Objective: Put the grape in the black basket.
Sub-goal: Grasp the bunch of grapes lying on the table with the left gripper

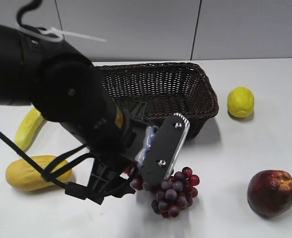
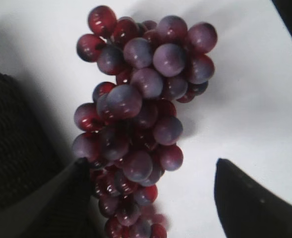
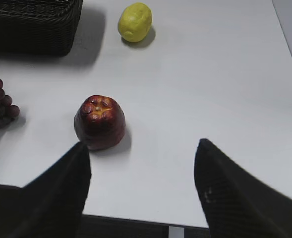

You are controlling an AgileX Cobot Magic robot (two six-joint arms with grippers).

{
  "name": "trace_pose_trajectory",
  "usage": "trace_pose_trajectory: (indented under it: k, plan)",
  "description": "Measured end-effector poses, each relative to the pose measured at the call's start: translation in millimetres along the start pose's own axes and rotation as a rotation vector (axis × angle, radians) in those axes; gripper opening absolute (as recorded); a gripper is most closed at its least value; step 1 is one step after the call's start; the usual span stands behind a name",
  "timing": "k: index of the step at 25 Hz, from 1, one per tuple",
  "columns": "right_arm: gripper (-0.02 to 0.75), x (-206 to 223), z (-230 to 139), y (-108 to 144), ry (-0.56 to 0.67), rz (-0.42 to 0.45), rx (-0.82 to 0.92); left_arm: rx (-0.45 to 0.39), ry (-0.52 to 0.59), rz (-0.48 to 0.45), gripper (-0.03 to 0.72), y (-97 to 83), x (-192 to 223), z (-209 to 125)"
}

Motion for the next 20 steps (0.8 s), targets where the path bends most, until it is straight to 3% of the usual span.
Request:
trace_pose_trajectory:
  k: [6, 14, 20]
  plan:
    - [0.498, 0, 0, 0, 0.0, 0.0, 0.0, 0.03, 0.009, 0.053, 0.593, 8.5, 27, 3]
    - [0.498, 0, 0, 0, 0.0, 0.0, 0.0, 0.056, 0.034, -0.017, 0.591, 11.5, 67, -1]
    - [0.498, 0, 0, 0, 0.0, 0.0, 0.0, 0.057, 0.034, 0.012, 0.557, 18.7, 81, -1]
Point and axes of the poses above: a point on each arm's last joint axis where the gripper is mounted, x pointing out along that axis toward the gripper, y along the wrist's bending axis when the last joint is at zero, z = x × y, the point moved 4 cm from there along x, pointing out along that axis toward the gripper, and after that the axes turned 11 degrees about x, right-handed, at the moved point
